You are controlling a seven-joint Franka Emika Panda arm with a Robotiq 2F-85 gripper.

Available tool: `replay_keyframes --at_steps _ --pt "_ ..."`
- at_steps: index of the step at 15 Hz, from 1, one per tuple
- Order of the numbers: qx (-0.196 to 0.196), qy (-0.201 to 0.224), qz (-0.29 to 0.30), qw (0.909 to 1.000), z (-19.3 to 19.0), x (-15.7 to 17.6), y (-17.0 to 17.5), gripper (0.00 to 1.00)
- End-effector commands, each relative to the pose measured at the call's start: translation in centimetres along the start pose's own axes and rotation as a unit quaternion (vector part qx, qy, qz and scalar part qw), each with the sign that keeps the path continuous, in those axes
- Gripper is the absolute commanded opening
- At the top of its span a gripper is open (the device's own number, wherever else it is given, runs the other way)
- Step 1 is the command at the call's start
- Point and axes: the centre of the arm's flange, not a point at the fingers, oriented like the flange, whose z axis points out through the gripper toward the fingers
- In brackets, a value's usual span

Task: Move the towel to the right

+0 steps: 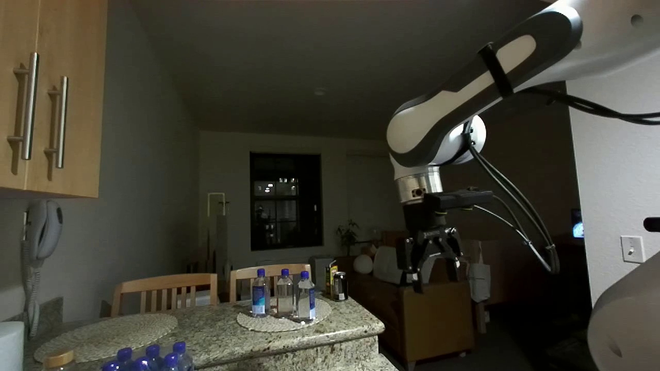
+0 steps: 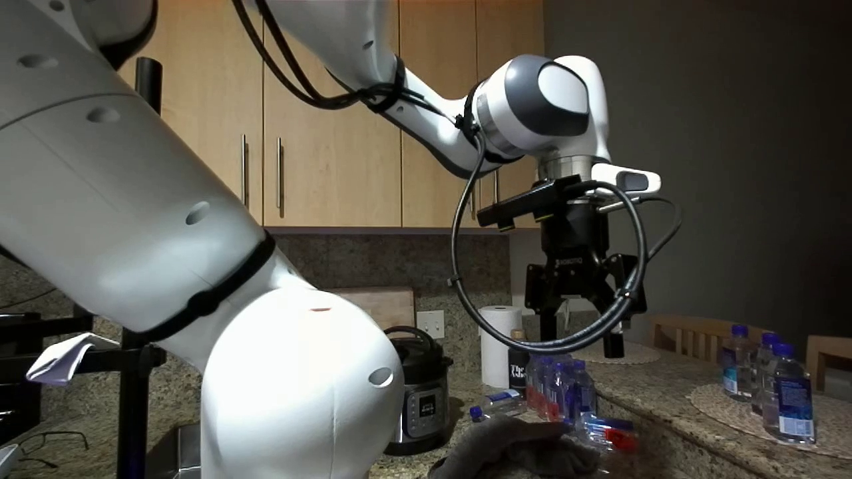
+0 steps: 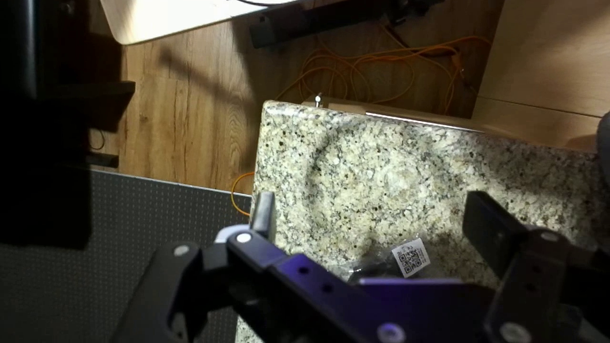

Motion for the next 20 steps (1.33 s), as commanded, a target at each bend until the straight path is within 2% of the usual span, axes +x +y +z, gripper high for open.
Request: replay_keyframes --at_steps 1,5,9,13,14,20 --pt "0.002 0.026 0.000 0.9997 0.8 0.5 -5.0 1.00" --pt "0.001 0.055 -0.016 0.9984 0.9 1.2 -11.6 1.00" --pt "0.010 0.063 -0.012 0.9979 1.8 3.7 -16.8 1.00" --pt "0.011 0.086 -0.027 0.9959 0.1 5.9 -21.4 1.00" --pt "0.007 0.081 -0.031 0.9962 1.0 4.1 -19.1 1.00" --pt "0.009 0.077 -0.031 0.9965 0.9 4.7 -19.4 1.00"
